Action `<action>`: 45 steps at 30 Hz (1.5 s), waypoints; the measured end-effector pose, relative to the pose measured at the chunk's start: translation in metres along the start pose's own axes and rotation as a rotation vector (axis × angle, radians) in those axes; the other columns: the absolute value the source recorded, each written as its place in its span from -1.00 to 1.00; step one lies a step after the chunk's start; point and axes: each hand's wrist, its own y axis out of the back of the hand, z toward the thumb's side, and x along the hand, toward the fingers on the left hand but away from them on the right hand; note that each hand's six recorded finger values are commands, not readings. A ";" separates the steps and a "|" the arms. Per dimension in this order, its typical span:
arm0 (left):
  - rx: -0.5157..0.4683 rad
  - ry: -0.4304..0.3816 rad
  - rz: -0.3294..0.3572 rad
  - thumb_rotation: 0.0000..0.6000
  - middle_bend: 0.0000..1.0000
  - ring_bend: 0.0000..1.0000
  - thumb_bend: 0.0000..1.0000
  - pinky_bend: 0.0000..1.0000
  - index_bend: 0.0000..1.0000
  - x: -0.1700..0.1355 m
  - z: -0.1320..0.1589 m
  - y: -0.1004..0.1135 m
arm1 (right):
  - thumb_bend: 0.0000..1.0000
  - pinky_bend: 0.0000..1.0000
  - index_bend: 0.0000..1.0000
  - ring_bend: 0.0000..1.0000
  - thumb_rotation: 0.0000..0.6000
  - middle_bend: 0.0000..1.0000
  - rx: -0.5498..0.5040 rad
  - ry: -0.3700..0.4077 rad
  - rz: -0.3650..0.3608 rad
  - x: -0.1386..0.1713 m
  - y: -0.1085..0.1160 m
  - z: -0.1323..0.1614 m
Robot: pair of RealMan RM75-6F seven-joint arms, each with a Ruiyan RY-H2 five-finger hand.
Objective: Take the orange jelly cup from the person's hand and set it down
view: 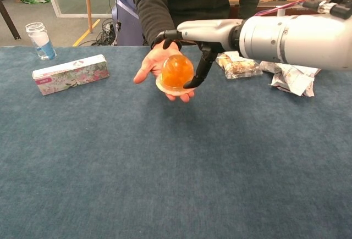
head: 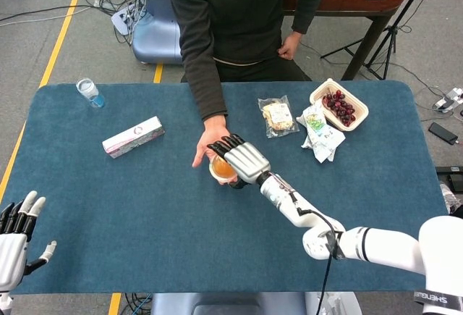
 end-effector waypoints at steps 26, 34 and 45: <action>0.002 0.013 0.003 1.00 -1.00 -1.00 -0.40 -1.00 -0.90 -0.003 -0.005 0.001 | 0.08 0.31 0.30 -0.44 1.00 -0.15 0.050 -0.038 -0.088 -0.025 -0.005 0.001; 0.002 0.014 0.003 1.00 -1.00 -1.00 -0.40 -1.00 -0.90 -0.003 -0.006 0.001 | 0.09 0.41 0.34 -0.35 1.00 -0.10 0.027 -0.033 -0.126 -0.013 0.008 -0.007; -0.002 0.002 0.000 1.00 -1.00 -1.00 -0.40 -1.00 -0.90 -0.002 -0.002 -0.001 | 0.09 0.41 0.34 -0.34 1.00 -0.09 0.024 -0.122 -0.159 0.048 0.036 -0.068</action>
